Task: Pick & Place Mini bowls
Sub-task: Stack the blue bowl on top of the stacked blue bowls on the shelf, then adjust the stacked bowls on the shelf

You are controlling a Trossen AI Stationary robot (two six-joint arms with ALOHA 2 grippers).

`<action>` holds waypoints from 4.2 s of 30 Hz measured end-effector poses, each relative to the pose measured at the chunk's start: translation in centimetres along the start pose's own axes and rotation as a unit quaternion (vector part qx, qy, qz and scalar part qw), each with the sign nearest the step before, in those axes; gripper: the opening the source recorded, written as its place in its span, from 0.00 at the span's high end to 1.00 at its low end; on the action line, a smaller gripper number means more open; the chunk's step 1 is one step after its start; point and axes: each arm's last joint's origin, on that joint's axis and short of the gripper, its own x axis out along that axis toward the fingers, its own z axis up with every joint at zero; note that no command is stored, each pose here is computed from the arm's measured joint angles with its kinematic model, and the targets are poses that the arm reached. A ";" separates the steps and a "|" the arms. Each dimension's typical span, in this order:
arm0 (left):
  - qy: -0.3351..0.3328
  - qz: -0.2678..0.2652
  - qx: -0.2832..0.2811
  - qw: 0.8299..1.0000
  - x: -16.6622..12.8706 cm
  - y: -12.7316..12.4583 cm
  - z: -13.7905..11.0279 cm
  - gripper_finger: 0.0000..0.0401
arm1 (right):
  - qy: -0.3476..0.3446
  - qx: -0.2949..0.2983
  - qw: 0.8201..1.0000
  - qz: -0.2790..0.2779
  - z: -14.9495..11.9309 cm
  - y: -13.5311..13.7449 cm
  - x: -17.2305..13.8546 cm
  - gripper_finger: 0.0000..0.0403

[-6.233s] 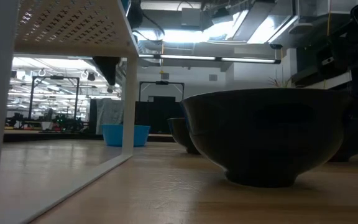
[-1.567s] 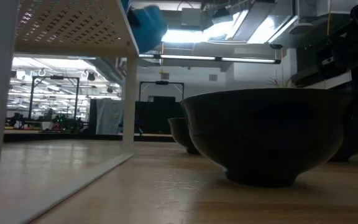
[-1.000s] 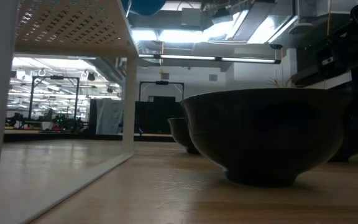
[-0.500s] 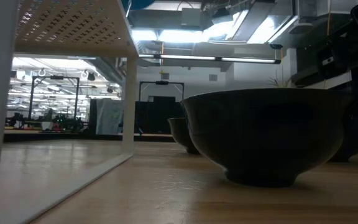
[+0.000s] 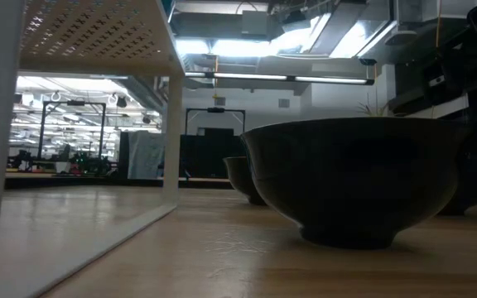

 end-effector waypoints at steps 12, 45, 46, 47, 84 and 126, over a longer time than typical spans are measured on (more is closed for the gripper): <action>0.068 0.019 0.009 0.997 1.5 -0.7 -0.6 0.99 | 0.000 0.000 1.000 0.000 0.0 0.0 0.0 0.50; 0.026 -0.028 -0.066 0.997 1.2 -1.2 0.4 0.77 | 0.000 0.000 1.000 0.000 0.0 0.0 0.0 0.50; 0.026 -0.027 -0.066 0.997 1.2 -1.1 0.5 0.79 | 0.000 0.000 1.000 0.000 0.0 0.0 0.0 0.50; 0.025 -0.026 -0.061 0.997 1.2 -1.0 0.5 0.81 | 0.000 0.000 1.000 0.000 0.0 0.0 0.0 0.50; 0.075 -0.024 -0.075 0.994 10.3 12.9 2.7 0.99 | 0.000 0.000 1.000 0.000 0.0 0.0 0.0 0.50; 0.014 -0.097 -0.094 0.991 4.5 3.3 2.9 1.00 | 0.000 0.000 1.000 0.000 0.0 0.0 0.0 0.50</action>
